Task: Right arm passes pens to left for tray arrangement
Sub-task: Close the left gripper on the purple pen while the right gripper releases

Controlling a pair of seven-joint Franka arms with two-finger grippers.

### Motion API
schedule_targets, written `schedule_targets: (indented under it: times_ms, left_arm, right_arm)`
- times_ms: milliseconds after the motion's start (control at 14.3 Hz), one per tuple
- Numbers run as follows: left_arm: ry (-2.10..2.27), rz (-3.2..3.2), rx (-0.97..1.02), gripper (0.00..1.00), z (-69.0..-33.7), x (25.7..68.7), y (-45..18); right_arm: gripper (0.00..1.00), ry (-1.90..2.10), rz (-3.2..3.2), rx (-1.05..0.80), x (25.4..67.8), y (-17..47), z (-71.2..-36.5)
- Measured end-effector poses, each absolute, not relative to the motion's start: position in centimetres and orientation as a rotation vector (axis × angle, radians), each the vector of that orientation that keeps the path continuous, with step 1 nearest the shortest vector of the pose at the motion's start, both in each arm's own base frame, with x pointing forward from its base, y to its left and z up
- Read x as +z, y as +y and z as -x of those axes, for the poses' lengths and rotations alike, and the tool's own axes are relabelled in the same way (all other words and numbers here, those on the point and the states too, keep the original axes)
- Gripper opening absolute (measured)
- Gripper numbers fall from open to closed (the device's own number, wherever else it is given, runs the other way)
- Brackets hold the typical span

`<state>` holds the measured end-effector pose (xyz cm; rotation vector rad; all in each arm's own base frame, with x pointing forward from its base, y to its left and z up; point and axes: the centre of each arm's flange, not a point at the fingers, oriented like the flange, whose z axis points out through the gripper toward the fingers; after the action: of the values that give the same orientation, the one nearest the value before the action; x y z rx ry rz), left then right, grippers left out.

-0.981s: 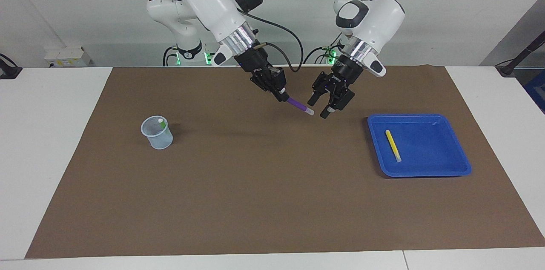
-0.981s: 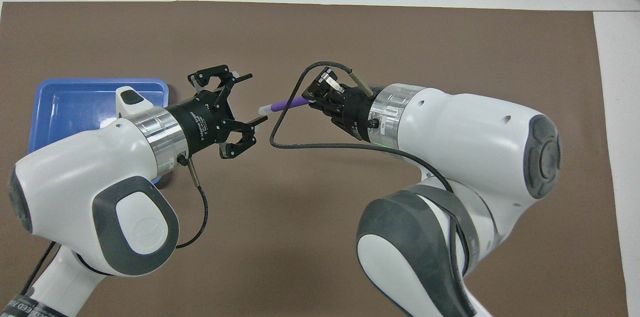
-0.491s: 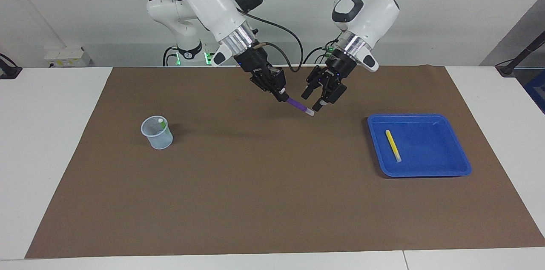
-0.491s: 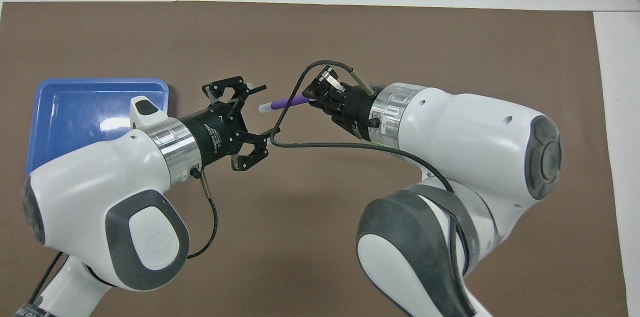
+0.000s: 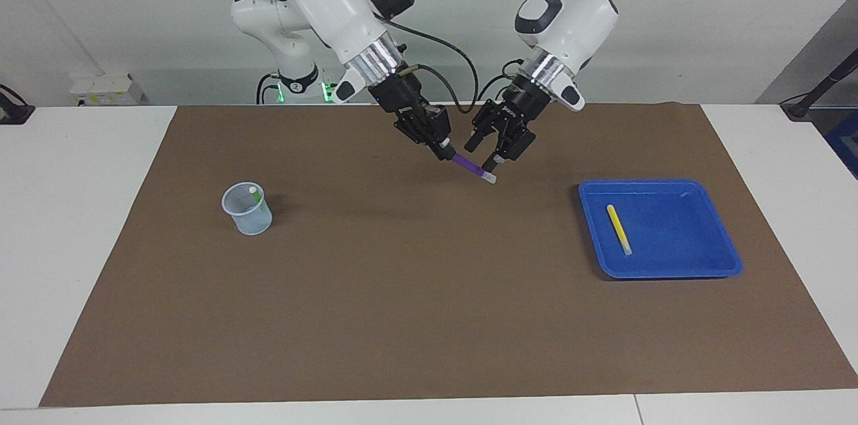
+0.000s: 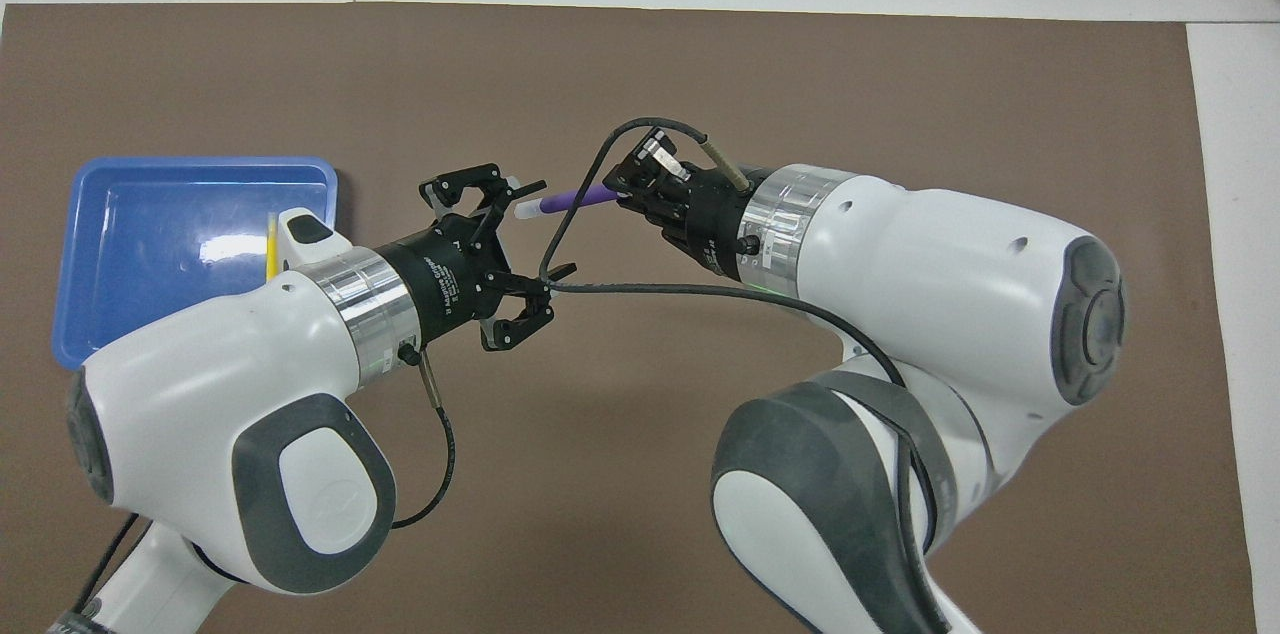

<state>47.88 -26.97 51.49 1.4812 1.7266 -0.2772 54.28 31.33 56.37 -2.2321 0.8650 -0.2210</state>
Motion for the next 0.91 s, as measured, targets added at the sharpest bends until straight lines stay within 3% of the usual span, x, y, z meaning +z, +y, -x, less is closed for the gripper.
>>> schedule_targets:
  times_ms: [911]
  left_arm:
    - [1.708,-1.433,-0.208,0.8,-47.3,51.5,-28.6]
  right_arm:
    - [0.19,0.866,2.232,-0.221,56.3,31.3,-54.3]
